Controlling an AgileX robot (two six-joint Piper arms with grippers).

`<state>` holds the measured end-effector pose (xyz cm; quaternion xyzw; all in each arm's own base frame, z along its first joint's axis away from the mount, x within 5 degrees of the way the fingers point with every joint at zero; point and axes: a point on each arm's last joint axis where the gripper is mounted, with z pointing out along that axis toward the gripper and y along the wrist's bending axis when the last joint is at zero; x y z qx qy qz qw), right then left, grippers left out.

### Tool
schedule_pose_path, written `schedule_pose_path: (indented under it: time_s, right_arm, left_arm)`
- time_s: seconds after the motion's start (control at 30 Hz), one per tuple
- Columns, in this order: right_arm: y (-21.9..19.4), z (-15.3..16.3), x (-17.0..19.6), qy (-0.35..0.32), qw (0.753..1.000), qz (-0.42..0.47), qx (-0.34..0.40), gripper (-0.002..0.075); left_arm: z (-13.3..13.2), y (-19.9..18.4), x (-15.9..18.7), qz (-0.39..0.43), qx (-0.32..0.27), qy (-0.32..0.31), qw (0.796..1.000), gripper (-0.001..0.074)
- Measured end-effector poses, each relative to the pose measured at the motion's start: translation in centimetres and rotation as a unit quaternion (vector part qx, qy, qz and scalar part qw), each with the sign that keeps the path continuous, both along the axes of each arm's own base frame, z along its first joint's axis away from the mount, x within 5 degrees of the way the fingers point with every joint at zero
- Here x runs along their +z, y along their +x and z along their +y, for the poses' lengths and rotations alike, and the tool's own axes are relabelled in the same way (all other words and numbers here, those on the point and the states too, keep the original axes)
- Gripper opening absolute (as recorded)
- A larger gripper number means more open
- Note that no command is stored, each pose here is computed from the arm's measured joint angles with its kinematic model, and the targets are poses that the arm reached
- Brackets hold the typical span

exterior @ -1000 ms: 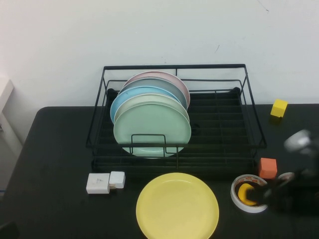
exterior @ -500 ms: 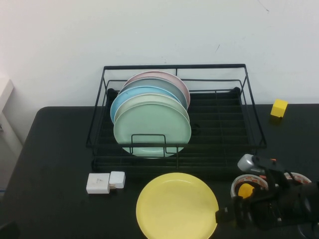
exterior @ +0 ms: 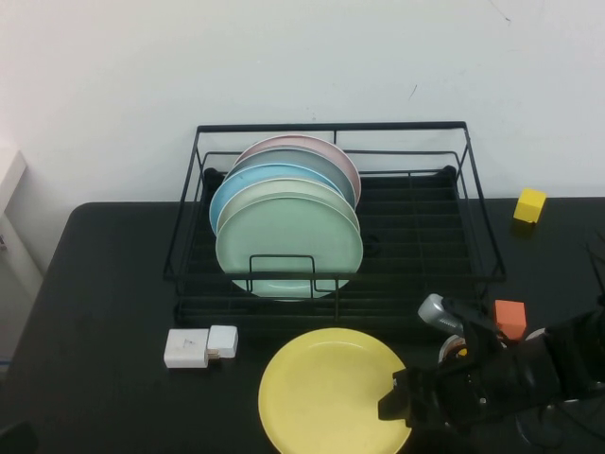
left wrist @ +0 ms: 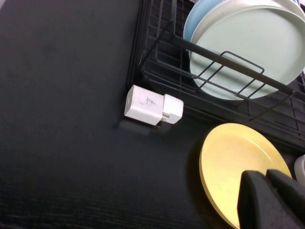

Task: Place plate on rack
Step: Pick up the plate from the table

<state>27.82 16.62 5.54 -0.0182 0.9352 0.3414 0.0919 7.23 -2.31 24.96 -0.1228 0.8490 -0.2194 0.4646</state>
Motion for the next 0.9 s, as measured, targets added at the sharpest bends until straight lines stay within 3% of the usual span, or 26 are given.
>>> schedule_pose_path:
  time_s: [0.47,0.67,0.9]
  right_arm:
    - [0.0,0.1,-0.4,0.006,0.999,0.029,-0.019,0.0356]
    - [0.2,-0.6,1.9,0.011,1.0,0.01,0.008,0.0356]
    - [0.4,-2.7,3.2,-0.051,0.998,-0.01,0.038,0.0356]
  left_arm:
    - [0.0,0.0,0.0,0.0,0.0,0.0,1.0,-0.0001]
    - [0.0,0.0,0.0,0.0,0.0,0.0,1.0,-0.0001]
    - [0.0,0.0,0.0,0.0,0.0,-0.002,1.0,-0.0001]
